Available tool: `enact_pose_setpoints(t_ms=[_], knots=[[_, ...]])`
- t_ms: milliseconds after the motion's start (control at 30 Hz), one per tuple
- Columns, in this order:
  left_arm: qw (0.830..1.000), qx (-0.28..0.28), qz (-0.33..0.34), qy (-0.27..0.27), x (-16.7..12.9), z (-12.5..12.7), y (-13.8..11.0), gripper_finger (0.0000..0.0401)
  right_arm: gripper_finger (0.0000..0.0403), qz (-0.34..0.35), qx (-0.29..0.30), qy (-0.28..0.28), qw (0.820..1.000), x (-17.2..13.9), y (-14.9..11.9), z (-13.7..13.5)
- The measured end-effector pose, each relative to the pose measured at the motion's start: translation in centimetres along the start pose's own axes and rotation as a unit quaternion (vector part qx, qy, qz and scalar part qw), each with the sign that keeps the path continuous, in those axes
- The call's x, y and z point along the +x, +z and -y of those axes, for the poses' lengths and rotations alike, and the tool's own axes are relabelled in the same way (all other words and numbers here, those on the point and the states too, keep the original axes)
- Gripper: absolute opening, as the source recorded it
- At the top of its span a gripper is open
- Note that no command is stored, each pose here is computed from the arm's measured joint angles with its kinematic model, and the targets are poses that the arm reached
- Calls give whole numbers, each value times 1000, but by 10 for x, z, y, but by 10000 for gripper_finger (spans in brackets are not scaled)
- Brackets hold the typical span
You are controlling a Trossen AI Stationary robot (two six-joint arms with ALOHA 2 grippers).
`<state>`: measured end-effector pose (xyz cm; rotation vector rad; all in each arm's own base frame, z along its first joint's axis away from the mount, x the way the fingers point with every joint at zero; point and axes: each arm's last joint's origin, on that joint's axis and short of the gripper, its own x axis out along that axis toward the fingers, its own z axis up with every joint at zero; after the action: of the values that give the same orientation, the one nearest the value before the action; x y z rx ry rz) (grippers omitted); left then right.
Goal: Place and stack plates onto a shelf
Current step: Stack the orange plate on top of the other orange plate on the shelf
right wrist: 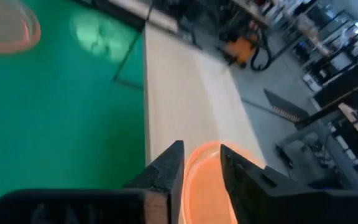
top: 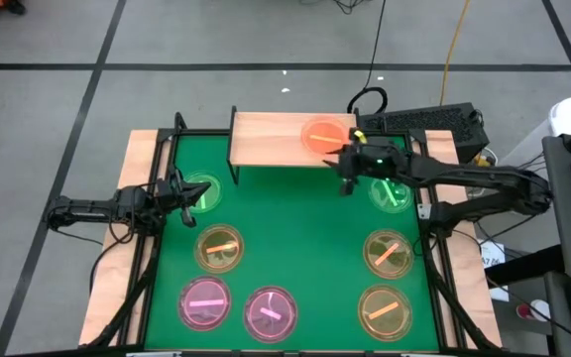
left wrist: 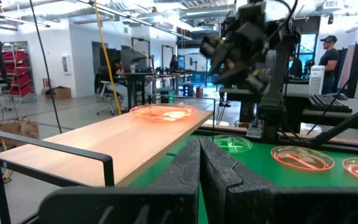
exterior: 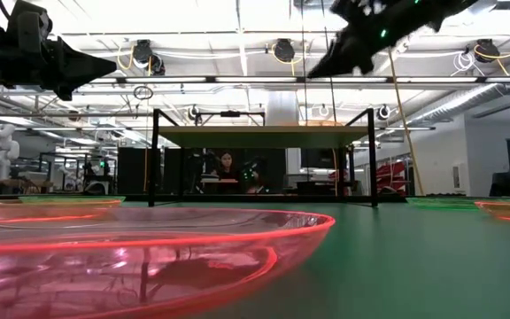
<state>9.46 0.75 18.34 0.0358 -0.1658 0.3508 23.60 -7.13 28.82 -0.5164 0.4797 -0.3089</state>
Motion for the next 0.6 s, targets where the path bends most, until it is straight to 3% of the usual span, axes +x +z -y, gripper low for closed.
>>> enact_pose_setpoints(t_ms=[100,233,600], knots=[[1000,0,0,0,0,0,0,1,99,35,31,10,999,-19,10,-1],[1000,0,0,0,0,0,0,1,99,76,52,69,993,-43,16,-5],[1000,0,0,0,0,0,0,1,96,66,89,161,981,-71,16,-35]])
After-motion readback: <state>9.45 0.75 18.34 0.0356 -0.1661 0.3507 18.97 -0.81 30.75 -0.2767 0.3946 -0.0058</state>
